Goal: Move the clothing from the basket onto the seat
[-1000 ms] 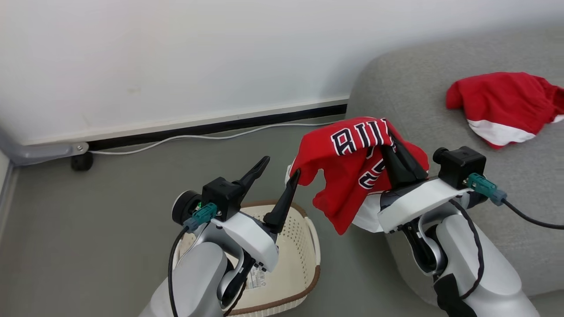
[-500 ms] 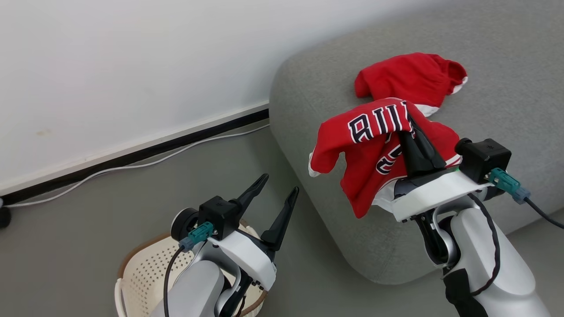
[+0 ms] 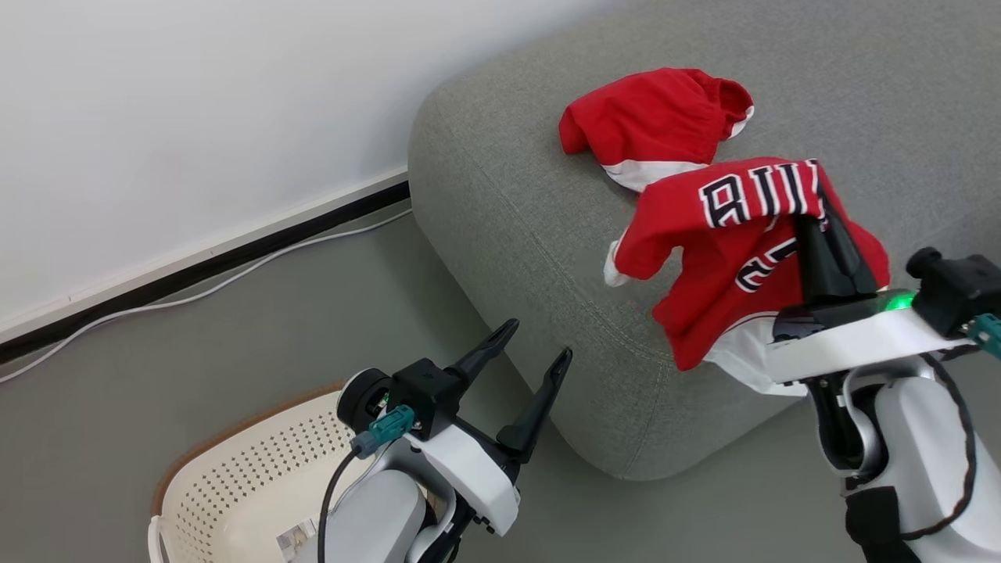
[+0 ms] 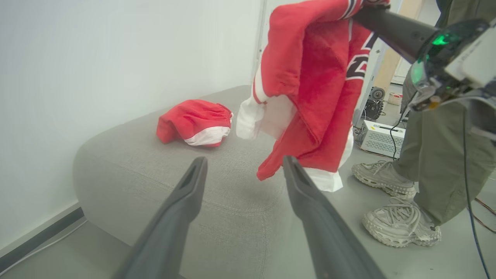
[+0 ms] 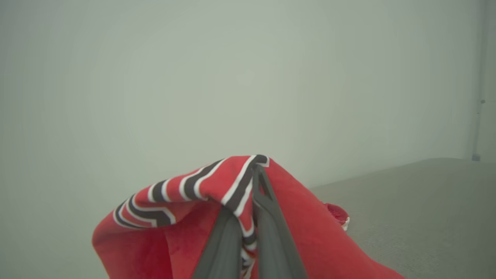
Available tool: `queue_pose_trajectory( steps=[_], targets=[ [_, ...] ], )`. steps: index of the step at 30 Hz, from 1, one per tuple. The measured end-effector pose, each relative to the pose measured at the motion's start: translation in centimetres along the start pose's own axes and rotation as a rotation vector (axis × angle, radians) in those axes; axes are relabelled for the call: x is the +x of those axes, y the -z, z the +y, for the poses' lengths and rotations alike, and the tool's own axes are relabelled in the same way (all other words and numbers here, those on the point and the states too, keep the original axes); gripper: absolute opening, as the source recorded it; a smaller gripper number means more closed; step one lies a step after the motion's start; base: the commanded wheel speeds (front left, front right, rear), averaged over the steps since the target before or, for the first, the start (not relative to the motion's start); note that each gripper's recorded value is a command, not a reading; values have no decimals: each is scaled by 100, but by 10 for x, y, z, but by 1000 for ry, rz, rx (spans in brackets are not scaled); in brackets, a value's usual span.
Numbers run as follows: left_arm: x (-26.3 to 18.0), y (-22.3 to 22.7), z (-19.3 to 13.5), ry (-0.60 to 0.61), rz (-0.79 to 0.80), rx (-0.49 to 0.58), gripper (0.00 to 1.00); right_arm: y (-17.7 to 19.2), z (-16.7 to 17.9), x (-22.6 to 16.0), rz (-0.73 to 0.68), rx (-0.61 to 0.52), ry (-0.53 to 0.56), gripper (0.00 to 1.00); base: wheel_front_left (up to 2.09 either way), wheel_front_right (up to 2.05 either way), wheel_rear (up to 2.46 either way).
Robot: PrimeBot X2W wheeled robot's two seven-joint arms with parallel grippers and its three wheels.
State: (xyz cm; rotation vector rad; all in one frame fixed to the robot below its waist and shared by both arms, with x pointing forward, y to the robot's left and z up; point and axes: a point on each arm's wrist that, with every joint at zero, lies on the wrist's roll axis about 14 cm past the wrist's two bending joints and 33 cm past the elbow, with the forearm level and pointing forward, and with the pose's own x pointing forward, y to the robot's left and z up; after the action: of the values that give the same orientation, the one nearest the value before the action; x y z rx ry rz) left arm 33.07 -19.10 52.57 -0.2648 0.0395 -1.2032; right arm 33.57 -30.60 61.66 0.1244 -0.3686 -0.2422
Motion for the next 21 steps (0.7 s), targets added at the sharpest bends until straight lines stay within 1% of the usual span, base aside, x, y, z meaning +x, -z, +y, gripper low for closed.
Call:
queue_pose_trajectory(
  steps=[4, 9, 13, 18, 21],
  targets=[
    [4, 6, -7, 31, 12, -14, 100, -12, -24, -3, -31, -31, 60, 0, 0, 0, 0],
    [8, 8, -7, 47, 9, -38, 100, -23, -52, 0, -32, -149, 97, 0, 0, 0, 0],
    [10, 17, -5, 54, 16, -74, 100, -39, -72, 21, -52, -224, 121, 0, 0, 0, 0],
    [7, 36, 12, 44, 42, -107, 100, -54, -87, 54, -67, -321, 138, 0, 0, 0, 0],
    [9, 47, 17, 68, 55, -113, 100, -58, -98, 73, -68, -377, 164, 0, 0, 0, 0]
  ],
)
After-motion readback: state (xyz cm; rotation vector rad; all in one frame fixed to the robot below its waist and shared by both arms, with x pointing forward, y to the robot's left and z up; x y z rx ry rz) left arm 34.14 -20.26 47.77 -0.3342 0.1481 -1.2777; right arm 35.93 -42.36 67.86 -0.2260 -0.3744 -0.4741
